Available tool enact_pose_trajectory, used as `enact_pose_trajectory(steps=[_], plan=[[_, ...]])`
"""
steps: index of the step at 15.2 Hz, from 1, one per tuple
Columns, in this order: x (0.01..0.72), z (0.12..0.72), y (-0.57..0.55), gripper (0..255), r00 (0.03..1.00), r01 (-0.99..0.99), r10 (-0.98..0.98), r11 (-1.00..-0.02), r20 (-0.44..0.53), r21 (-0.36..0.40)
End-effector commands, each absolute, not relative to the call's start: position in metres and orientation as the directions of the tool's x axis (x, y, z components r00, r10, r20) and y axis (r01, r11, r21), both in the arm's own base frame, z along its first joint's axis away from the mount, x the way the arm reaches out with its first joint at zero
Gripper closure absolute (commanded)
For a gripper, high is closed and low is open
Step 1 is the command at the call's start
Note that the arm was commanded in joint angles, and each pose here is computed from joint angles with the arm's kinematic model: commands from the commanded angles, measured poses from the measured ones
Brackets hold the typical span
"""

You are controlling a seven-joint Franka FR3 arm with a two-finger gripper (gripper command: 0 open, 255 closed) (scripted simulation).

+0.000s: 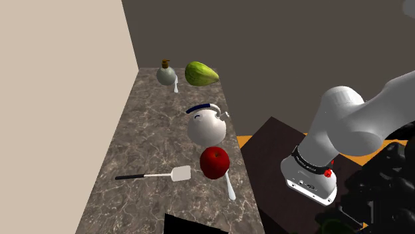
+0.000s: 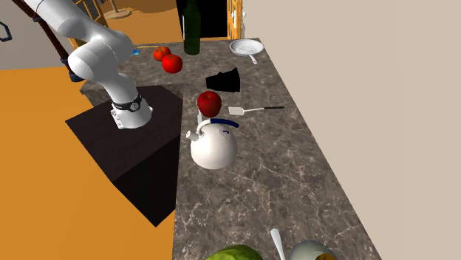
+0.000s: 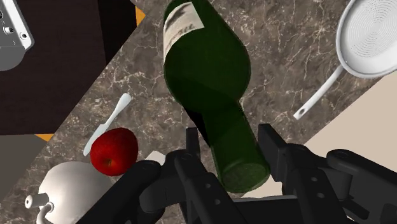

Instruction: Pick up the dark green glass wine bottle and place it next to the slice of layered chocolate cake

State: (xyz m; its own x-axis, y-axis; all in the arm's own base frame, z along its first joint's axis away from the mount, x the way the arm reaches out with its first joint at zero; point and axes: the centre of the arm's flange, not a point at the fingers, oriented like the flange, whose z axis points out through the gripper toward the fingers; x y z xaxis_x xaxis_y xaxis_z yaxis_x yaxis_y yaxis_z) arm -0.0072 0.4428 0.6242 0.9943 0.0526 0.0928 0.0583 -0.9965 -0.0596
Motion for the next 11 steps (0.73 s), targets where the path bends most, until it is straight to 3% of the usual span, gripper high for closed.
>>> enact_pose_trajectory(steps=[1, 6, 11], plan=[[-0.03, 0.624, 0.456, 255, 0.994, 0.057, 0.051, -0.997, 0.092, -0.06], [-0.086, 0.625, 0.492, 255, 0.994, 0.057, 0.051, -0.997, 0.092, -0.06], [-0.09, 0.603, 0.496, 255, 0.994, 0.057, 0.051, -0.997, 0.092, -0.06]])
